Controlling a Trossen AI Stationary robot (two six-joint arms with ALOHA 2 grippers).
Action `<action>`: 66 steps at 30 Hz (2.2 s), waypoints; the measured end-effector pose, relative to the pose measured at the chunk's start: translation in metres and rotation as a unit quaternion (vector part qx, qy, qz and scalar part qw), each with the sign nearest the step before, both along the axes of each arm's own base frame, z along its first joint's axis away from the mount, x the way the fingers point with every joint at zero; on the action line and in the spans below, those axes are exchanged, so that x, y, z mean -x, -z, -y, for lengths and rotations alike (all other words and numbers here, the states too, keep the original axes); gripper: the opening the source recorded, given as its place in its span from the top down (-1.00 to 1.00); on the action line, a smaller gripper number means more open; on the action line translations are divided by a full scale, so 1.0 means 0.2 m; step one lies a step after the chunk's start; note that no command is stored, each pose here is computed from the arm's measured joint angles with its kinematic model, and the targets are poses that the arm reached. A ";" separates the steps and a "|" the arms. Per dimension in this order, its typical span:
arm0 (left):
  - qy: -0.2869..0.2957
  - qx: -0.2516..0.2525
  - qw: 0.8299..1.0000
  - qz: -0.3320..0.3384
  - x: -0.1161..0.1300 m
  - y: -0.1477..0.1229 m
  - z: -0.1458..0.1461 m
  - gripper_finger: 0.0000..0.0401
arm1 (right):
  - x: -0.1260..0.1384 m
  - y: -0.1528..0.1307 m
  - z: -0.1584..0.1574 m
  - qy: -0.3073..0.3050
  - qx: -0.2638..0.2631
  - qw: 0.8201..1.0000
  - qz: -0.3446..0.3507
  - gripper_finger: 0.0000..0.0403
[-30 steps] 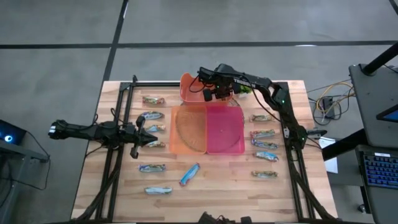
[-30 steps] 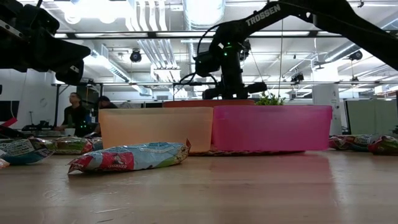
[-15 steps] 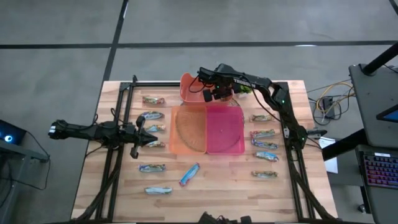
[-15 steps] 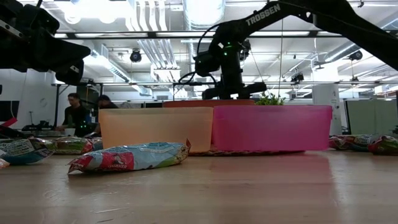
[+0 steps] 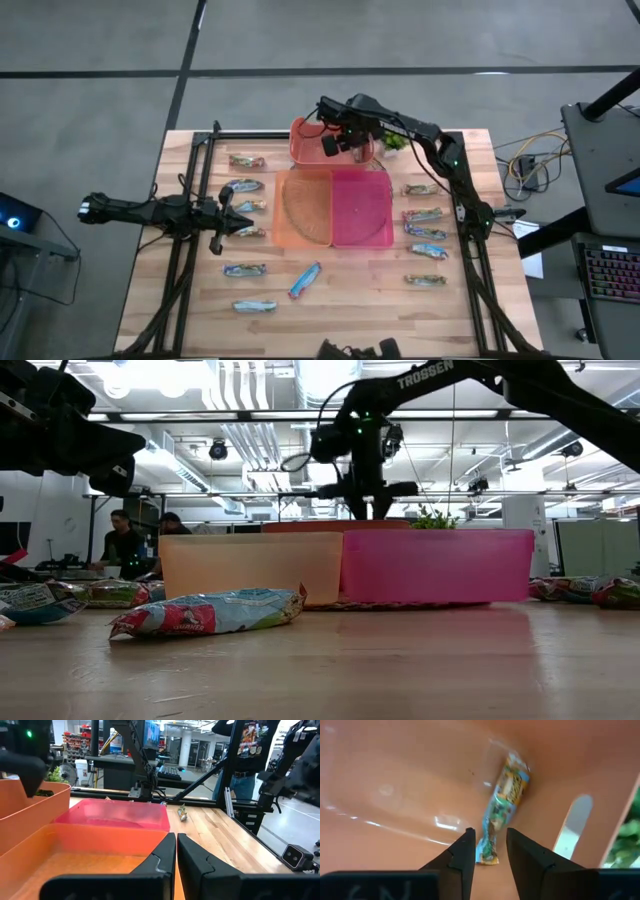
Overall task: Pick and place Granola Bars by type
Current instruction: Put the yellow granola bar into the orange bin
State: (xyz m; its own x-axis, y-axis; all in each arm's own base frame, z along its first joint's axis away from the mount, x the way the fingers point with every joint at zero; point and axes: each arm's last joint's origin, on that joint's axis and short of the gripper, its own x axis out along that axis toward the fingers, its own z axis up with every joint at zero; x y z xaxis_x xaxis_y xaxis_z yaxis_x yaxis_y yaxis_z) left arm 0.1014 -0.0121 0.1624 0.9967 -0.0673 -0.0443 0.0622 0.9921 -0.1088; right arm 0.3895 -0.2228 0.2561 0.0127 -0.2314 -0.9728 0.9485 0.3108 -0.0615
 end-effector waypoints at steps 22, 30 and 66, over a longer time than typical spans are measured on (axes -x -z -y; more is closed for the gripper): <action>0.000 0.000 1.000 0.000 0.00 0.00 0.00 1.00 | -0.07 -0.36 -0.35 -0.277 0.057 0.959 0.016 -0.10; 0.000 0.000 1.000 0.000 0.00 0.00 0.00 1.00 | -0.09 -0.41 -0.52 -0.406 0.038 0.913 0.024 -0.29; 0.000 0.000 1.000 0.000 0.00 0.00 0.00 1.00 | 0.22 -0.36 -0.80 -0.635 0.069 0.760 -0.124 -0.73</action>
State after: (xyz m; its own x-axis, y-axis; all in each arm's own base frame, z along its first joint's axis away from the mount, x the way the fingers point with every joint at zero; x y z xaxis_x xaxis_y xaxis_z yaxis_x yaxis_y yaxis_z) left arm 0.1014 -0.0121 0.1624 0.9967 -0.0679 -0.0443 0.0628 0.9921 -0.1089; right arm 0.3456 -0.0622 0.3282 0.1320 -0.2862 -0.9490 -0.1555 0.9396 -0.3049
